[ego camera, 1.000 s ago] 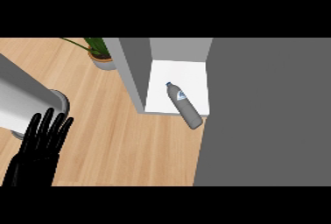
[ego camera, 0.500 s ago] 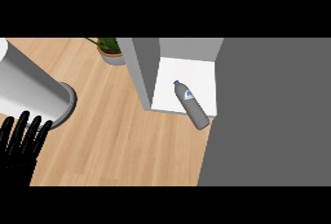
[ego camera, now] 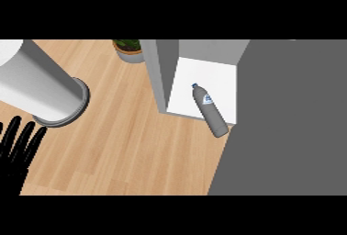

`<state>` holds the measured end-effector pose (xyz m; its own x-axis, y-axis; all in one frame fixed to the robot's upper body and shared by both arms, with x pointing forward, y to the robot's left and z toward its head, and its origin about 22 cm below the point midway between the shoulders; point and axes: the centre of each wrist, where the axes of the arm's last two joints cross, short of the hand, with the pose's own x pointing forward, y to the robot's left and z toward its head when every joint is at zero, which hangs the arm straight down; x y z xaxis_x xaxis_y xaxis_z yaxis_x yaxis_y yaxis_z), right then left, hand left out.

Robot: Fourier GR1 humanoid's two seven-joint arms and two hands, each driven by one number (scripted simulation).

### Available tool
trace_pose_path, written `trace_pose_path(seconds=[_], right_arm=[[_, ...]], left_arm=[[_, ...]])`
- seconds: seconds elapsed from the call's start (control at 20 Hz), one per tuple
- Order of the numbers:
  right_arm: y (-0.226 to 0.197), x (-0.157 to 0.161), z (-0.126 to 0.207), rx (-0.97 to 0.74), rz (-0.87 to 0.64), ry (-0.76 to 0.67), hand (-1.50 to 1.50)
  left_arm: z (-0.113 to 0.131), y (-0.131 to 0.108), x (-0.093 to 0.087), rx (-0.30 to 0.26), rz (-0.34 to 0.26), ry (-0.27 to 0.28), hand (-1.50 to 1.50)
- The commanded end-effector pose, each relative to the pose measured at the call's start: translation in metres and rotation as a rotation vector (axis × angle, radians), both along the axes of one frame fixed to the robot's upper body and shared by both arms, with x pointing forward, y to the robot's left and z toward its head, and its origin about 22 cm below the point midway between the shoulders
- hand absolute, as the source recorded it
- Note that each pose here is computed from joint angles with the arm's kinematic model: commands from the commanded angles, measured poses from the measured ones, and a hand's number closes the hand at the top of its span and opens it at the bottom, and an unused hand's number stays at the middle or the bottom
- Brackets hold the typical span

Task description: Pick up the bottled water, place it into the cabinet and close the cabinet

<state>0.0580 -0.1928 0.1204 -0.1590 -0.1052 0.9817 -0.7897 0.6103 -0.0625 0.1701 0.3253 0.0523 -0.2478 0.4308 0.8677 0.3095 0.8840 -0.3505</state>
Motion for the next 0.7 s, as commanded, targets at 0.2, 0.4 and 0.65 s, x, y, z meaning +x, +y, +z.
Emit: trace_pose_path(seconds=[0.2,0.4,0.65], right_arm=[[0.017,0.007,0.014,-0.075,0.199,-0.078,1.5],[0.011,0.016,0.02,-0.149,0.251,-0.162,1.5],[0.013,0.02,0.022,-0.156,0.252,-0.171,1.5]], left_arm=[[0.008,0.006,0.003,0.015,-0.052,-0.017,-1.5],[0.01,0.012,0.005,0.031,-0.054,-0.011,-1.5],[0.01,0.018,0.005,0.043,-0.049,0.002,-1.5]])
